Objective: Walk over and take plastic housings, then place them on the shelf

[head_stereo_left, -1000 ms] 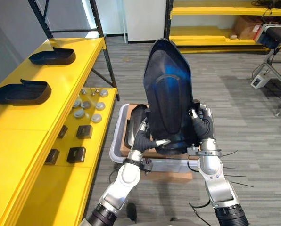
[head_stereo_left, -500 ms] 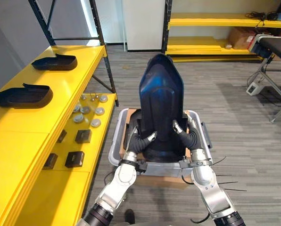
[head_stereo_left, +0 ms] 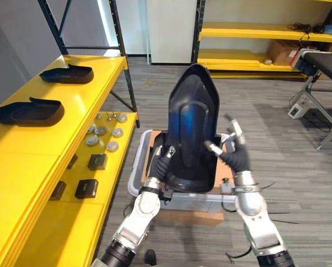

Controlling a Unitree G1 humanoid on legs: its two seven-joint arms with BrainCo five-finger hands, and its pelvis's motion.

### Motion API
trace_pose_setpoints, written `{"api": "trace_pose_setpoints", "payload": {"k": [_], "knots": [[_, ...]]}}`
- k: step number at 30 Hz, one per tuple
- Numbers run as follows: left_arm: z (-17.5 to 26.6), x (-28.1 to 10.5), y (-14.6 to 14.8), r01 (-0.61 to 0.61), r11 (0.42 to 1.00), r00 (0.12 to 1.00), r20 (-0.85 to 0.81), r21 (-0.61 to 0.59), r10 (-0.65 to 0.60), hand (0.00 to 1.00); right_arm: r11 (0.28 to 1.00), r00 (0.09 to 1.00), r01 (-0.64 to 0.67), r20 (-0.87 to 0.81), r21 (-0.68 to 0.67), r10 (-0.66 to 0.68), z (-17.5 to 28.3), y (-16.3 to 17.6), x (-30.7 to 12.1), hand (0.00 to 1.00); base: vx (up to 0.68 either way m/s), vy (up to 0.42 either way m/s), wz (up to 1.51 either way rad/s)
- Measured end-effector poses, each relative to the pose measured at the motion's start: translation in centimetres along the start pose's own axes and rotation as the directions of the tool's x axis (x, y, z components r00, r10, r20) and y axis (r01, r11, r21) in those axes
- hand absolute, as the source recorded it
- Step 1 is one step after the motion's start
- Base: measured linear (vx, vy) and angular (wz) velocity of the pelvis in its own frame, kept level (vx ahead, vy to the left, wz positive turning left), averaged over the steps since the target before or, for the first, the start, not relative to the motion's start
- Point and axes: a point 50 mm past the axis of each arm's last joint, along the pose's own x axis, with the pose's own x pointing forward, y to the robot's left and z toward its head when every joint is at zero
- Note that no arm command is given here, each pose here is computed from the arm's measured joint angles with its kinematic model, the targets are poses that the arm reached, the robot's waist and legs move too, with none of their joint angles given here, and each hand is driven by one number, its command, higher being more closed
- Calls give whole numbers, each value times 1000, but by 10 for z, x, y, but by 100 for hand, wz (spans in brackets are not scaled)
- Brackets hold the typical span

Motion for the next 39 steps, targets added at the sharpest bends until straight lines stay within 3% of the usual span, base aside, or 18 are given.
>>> {"api": "trace_pose_setpoints", "payload": {"k": [5,8,11,14,16,17,19,24,31,39], "knots": [[7,-3,14,-70,998,997,32,-4,70,100,979,977,196,-72,-59,-200,-19,-49,-6,0,0,0,0],[6,-2,25,-118,993,993,32,1,117,100,951,935,261,-201,-167,-292,-47,-74,-25,0,0,0,0],[11,-10,36,-170,985,984,47,-11,171,100,927,838,261,-413,-270,-356,-87,-94,-65,0,0,0,3],[14,-16,45,-211,977,975,63,-22,212,100,925,642,214,-668,-313,-375,-129,-103,-125,0,0,0,6],[15,-17,45,-210,977,975,69,-26,211,100,939,459,171,-819,-298,-343,-150,-101,-176,0,0,0,5],[15,-18,45,-208,978,975,69,-28,210,100,943,411,163,-849,-291,-334,-153,-100,-189,0,26,-4,9],[12,-22,44,-200,979,978,53,-33,202,100,952,223,151,-929,-266,-295,-160,-93,-238,0,27,-7,9],[5,-30,45,-201,979,979,16,-38,202,100,969,-48,144,-979,-202,-197,-156,-69,-304,0,-25,-12,24],[4,-33,38,-221,969,975,-9,-113,222,100,990,-129,88,-987,-108,-96,-158,-42,-315,0,-16,8,128],[11,-27,28,-182,968,982,23,-171,189,100,997,-12,-3,-997,-73,-73,-183,-36,-263,0,136,114,133]]}}
